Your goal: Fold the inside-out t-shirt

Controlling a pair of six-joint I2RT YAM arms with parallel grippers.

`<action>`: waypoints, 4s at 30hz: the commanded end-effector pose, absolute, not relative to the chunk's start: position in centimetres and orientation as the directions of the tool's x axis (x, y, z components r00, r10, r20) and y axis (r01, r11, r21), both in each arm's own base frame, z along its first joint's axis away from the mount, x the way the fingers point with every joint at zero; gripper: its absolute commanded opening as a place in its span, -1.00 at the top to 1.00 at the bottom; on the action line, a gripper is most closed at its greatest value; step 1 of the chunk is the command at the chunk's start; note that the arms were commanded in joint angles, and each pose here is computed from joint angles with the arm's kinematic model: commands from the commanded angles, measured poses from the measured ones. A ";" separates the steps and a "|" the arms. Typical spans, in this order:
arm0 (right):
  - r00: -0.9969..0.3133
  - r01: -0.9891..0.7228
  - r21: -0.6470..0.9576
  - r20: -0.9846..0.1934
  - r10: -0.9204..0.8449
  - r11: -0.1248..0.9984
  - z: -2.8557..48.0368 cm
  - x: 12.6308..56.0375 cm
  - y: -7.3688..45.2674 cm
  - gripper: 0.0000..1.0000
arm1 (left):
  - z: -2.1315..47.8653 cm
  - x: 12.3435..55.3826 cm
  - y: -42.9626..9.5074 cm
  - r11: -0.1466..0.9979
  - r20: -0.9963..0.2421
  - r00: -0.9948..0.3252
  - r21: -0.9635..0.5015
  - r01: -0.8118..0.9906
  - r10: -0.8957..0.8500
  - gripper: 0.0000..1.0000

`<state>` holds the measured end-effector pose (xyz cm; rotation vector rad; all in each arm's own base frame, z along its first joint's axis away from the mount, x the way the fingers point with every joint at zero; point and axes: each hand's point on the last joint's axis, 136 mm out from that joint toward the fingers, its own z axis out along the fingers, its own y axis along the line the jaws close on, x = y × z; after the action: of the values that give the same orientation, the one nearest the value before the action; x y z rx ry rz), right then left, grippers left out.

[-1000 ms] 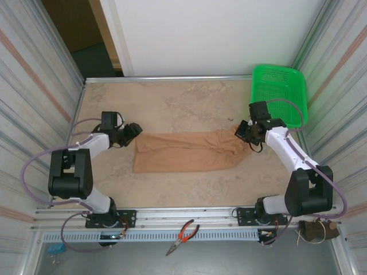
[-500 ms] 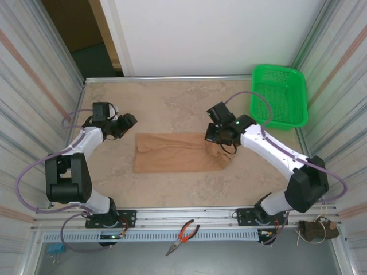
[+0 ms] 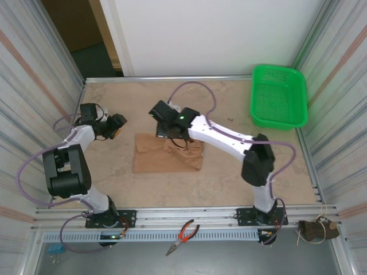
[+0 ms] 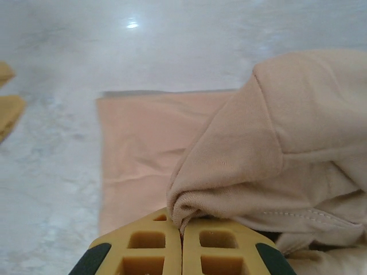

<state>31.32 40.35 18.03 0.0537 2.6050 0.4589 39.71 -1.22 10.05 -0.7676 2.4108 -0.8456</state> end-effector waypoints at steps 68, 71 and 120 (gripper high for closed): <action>-0.902 0.170 0.301 -0.336 0.271 0.938 6.8 25.8 21.4 -0.22 | 12.7 43.0 -18.5 0.817 -0.395 -0.908 -0.564 0.119 -0.140 -0.23; -0.921 0.120 0.322 -0.317 0.226 0.939 6.1 26.3 23.1 -0.21 | 11.4 39.9 -19.7 0.859 -0.398 -0.917 -0.477 0.188 -0.020 -0.20; -0.965 0.190 0.096 -0.165 0.204 0.977 -2.9 23.1 20.9 0.16 | 7.3 45.4 -16.7 0.818 -0.342 -0.887 -0.571 -0.067 -0.311 1.00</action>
<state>25.66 23.44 1.57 0.2747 2.8307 0.3042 44.80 -16.57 7.45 -0.2413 2.5797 -0.7412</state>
